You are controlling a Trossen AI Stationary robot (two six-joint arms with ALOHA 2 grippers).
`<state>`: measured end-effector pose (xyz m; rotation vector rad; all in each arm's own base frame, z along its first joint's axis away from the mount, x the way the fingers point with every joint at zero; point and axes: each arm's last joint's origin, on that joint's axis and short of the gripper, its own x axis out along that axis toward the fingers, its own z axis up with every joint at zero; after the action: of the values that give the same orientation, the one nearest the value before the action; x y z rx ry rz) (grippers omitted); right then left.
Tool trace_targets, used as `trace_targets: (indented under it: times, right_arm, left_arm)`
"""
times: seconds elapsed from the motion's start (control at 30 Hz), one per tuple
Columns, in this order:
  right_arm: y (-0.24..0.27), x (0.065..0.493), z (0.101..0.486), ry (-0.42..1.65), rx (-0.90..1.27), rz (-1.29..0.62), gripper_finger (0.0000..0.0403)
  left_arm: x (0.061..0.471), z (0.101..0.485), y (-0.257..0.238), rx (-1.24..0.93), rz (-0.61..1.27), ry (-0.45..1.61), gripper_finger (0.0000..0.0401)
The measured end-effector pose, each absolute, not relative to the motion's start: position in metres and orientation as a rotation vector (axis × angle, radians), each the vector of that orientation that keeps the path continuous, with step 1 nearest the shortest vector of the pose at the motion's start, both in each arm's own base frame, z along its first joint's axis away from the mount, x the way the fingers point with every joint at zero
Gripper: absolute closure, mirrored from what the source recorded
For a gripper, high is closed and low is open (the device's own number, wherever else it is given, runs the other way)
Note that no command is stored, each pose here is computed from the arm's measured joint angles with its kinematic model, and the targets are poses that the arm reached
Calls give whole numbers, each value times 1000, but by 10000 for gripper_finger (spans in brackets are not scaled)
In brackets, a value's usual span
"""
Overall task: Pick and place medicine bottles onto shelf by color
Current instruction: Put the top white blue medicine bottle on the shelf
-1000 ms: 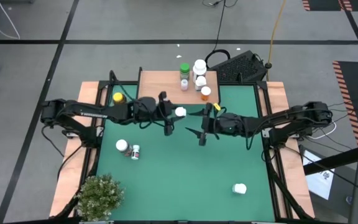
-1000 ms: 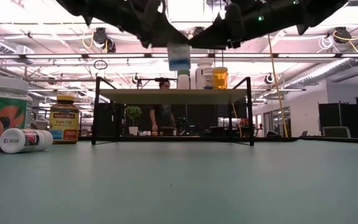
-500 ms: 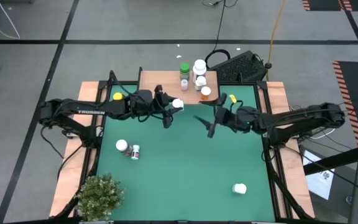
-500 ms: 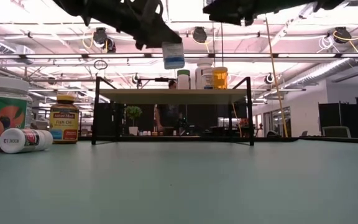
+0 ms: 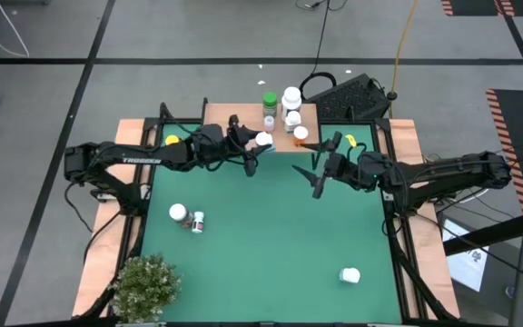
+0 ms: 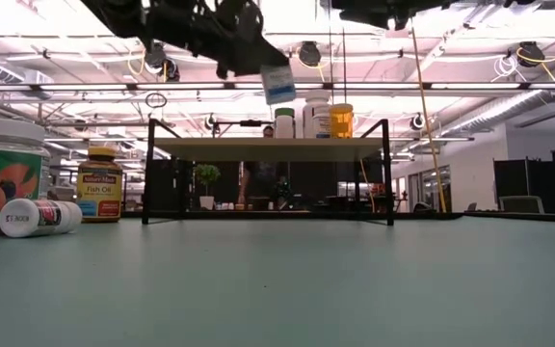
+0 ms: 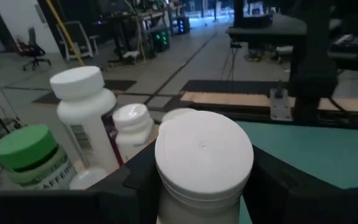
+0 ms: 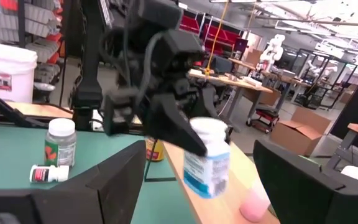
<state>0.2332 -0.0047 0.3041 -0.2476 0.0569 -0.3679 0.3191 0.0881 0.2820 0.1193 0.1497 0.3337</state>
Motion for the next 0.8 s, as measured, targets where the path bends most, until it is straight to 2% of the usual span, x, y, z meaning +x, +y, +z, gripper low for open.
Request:
trace_targets:
  times: [0.47,0.8]
  right_arm:
    - [-5,226,310,41,-239,-371,115]
    - [-5,226,308,56,-222,-369,115]
  left_arm:
    - [326,245,132,87,413,238,228]
    - [328,242,136,93,374,221,227]
